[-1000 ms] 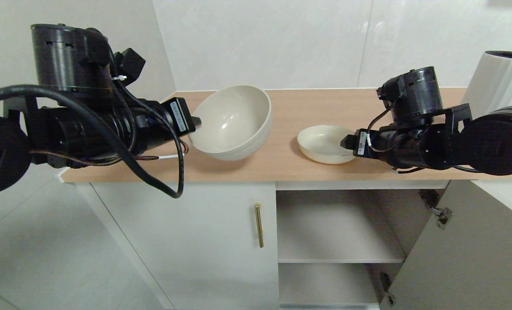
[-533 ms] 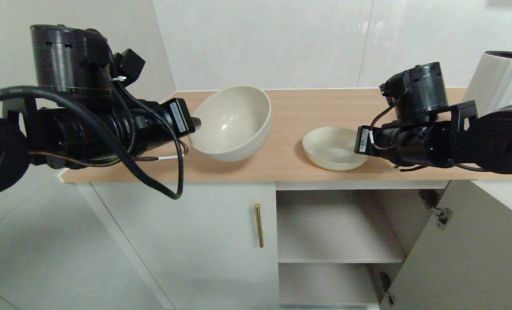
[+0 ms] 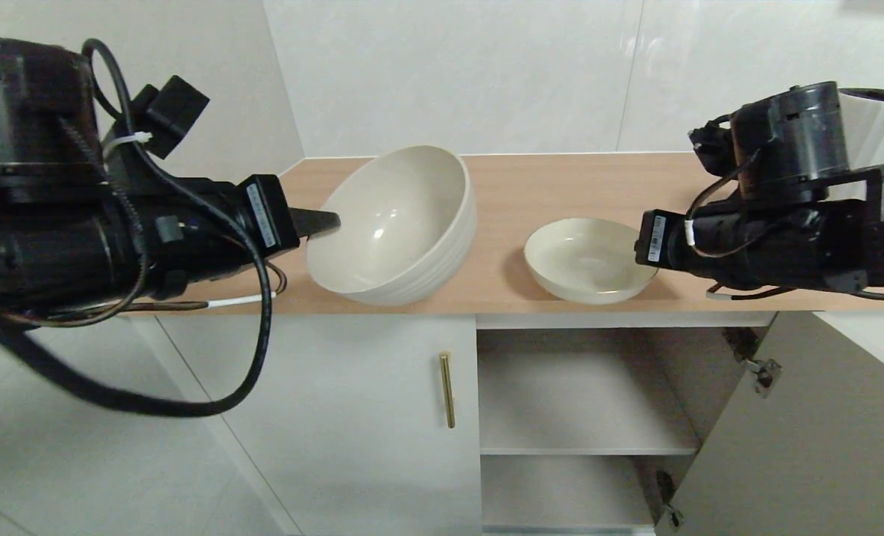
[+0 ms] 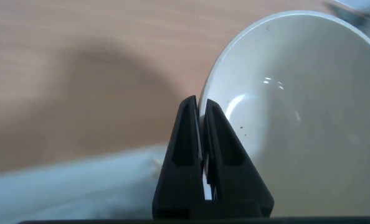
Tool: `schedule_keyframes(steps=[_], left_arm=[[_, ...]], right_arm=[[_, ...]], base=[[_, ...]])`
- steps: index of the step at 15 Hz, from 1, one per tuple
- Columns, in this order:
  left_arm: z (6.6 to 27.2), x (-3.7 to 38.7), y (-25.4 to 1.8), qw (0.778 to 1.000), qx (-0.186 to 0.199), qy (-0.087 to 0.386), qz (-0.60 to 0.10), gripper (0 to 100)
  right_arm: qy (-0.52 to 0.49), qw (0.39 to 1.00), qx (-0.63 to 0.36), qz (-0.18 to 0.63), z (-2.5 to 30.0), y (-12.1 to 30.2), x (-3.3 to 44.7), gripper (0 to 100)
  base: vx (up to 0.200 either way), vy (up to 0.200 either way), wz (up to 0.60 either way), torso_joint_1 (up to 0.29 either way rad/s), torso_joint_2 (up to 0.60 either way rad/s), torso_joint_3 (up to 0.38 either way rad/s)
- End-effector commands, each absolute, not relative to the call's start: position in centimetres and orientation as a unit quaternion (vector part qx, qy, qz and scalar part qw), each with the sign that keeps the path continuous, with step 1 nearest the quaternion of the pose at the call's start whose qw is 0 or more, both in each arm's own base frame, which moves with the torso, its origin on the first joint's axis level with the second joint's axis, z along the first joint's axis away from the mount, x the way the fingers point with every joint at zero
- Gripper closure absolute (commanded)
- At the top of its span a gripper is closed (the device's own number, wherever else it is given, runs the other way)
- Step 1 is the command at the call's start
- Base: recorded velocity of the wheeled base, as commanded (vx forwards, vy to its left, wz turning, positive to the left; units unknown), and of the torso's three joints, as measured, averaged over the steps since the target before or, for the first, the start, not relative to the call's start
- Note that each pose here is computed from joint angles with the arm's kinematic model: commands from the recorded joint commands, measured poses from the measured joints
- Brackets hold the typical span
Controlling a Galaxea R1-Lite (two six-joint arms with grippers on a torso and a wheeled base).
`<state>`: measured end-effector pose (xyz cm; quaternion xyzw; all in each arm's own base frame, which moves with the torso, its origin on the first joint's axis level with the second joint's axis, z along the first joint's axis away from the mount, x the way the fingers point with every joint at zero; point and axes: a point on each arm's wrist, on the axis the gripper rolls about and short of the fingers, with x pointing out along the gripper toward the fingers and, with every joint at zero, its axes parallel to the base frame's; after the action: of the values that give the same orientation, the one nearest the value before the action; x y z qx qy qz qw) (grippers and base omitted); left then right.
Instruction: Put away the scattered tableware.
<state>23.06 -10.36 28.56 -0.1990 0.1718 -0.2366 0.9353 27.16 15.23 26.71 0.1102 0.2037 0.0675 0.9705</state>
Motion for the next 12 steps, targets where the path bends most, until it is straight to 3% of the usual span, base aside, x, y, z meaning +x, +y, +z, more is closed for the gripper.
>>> schedule_keyframes(steps=[1, 7, 12], left_arm=[[29.2, 19.7, -9.0, 0.929, -0.203, 0.156, -0.267, 100], [26.5, 16.9, -8.2, 0.923, -0.198, 0.19, -0.271, 100], [25.3, 17.1, -9.0, 0.915, -0.191, 0.216, -0.282, 100]], right_arm=[[0.185, 0.968, 0.13, 0.108, 28.7, 13.4, 23.7, 100], [0.206, 0.958, 0.13, 0.149, 27.7, 10.5, 18.1, 100], [0.233, 0.948, 0.126, 0.178, 26.2, 10.1, 17.2, 100]], base=[[0.0, 0.0, 0.0, 0.0, 0.0, 0.0], [0.0, 0.0, 0.0, 0.0, 0.0, 0.0], [0.0, 0.0, 0.0, 0.0, 0.0, 0.0]])
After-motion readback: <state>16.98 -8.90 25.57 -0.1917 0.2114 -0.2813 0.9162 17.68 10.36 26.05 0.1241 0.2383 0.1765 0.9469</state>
